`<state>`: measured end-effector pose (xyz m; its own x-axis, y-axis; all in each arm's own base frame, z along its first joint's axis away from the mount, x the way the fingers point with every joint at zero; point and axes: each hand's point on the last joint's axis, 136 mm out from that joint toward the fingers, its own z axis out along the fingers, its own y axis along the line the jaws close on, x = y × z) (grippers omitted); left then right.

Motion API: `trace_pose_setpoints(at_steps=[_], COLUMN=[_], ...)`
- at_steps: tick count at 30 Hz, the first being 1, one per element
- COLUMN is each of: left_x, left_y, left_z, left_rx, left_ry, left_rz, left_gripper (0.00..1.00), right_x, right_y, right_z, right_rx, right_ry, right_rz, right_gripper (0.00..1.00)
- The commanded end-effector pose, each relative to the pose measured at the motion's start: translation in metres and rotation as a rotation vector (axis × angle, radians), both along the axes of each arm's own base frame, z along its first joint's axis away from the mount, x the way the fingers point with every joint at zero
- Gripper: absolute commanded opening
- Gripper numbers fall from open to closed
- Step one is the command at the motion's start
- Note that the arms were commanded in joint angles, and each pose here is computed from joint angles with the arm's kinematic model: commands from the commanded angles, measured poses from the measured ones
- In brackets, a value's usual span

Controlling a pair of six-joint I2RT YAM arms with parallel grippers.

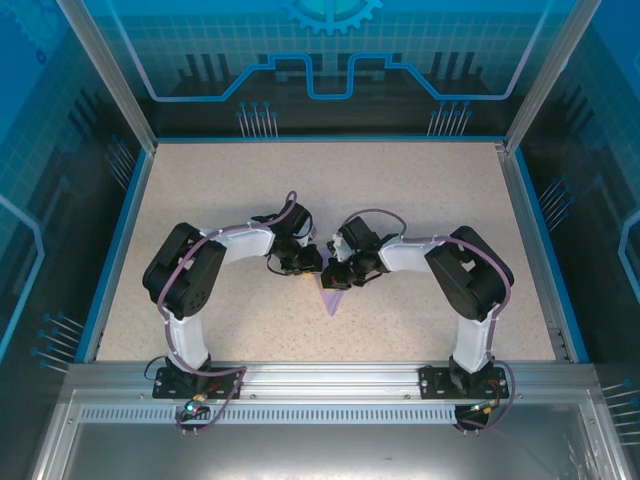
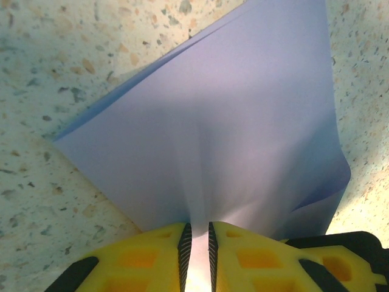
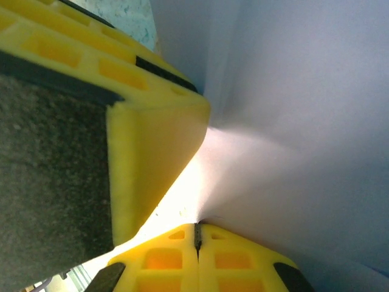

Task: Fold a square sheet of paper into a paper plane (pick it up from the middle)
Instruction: Third fold the triangle at the center of the table.

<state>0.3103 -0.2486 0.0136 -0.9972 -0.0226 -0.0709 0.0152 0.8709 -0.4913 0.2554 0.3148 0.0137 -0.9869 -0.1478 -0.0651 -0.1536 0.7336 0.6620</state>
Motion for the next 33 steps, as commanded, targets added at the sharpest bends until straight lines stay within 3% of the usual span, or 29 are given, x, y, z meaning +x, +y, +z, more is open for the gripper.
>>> trace_pose_setpoints(at_steps=[1,33], left_x=[-0.014,-0.013], left_y=[0.012,0.01], left_z=[-0.025,-0.025], left_rx=[0.055,0.054], left_ry=[0.063,0.066], left_rz=[-0.012,-0.018], left_gripper=[0.2,0.2], right_x=[-0.007,-0.007], right_y=[-0.009,-0.018], right_z=[-0.008,-0.022], right_rx=[-0.054,-0.098], right_ry=[0.016,0.031], right_rz=[-0.009,-0.025], right_gripper=[0.03,0.05])
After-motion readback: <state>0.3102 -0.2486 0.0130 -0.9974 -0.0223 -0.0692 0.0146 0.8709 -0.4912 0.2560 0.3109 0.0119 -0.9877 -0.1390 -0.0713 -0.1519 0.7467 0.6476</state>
